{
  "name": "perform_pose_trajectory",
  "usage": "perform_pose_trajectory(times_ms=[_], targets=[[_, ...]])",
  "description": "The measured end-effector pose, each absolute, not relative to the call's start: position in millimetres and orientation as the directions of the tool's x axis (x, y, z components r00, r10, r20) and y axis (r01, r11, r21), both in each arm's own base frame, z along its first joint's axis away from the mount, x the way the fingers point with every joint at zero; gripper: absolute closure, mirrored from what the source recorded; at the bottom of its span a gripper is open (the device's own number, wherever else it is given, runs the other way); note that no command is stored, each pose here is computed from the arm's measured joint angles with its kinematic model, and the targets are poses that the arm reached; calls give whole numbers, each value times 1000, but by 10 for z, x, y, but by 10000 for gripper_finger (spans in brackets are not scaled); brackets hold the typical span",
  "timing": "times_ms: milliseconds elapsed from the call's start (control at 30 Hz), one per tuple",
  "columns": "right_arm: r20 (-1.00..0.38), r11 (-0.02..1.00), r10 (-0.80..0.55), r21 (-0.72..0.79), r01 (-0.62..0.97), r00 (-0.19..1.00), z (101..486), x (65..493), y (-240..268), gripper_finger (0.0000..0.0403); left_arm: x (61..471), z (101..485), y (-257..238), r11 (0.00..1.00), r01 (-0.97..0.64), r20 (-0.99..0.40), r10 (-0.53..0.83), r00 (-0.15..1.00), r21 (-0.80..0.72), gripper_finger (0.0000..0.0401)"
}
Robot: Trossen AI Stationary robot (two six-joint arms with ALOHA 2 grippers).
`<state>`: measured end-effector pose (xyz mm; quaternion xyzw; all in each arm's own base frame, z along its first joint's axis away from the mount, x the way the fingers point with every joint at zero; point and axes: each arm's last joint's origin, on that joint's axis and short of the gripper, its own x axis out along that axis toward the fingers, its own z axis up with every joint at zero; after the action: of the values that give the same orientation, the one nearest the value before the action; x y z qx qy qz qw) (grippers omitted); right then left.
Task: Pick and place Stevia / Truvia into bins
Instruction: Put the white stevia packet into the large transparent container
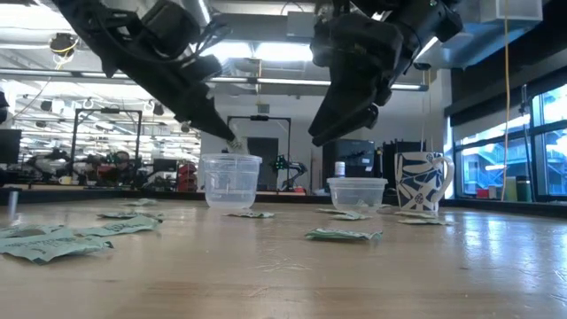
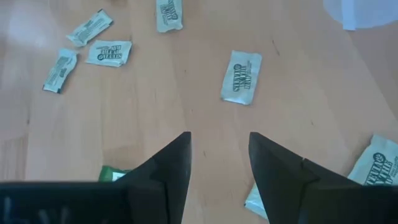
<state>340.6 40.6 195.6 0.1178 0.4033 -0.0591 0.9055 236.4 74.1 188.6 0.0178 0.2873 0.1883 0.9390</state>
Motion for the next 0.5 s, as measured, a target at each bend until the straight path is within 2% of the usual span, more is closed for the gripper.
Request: perform_pose_trajectory(times_ms=[133,500], targets=[[-744,965,-12,165,202,668,1956,3406,406,240,2328,1868,816,925,-369,-553,357,753,94,392],[-744,965,-12,165,202,668,1956,3406,406,240,2281,1841,889,910,-403,-580,382,720,99,347]])
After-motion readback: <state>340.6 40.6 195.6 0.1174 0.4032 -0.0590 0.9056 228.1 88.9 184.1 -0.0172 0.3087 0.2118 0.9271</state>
